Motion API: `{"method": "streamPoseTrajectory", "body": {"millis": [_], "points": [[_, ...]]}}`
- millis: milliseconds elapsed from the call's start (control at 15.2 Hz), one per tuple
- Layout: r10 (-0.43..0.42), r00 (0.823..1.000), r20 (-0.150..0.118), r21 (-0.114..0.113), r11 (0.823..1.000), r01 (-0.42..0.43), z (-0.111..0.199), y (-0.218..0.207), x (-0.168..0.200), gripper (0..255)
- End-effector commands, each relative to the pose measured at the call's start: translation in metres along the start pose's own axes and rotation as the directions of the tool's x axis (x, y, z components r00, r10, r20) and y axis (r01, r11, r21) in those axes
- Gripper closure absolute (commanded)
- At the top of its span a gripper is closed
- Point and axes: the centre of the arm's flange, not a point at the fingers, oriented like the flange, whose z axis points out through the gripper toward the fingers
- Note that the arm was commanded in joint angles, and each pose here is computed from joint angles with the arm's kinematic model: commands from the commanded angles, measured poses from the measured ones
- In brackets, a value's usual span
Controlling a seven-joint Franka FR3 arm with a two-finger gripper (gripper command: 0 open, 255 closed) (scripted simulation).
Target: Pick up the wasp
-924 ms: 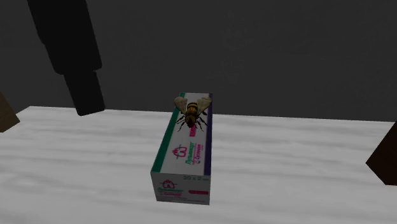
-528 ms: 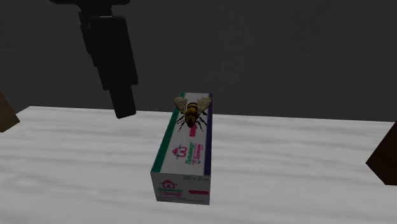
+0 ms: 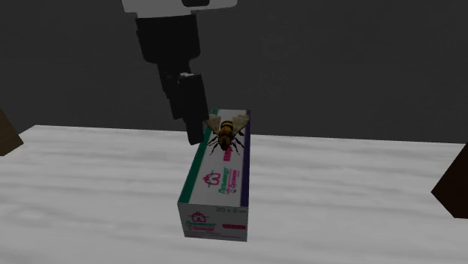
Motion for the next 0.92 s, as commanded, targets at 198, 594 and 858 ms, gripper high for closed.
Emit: {"method": "streamPoseTrajectory", "body": {"millis": [198, 594, 858], "points": [[0.053, 0.998, -0.04, -0.011, 0.999, -0.053, 0.037, -0.034, 0.039, 0], [0.053, 0.998, -0.04, -0.011, 0.999, -0.053, 0.068, -0.035, 0.038, 0], [0.053, 0.998, -0.04, -0.011, 0.999, -0.053, 0.077, -0.035, 0.037, 0]]}}
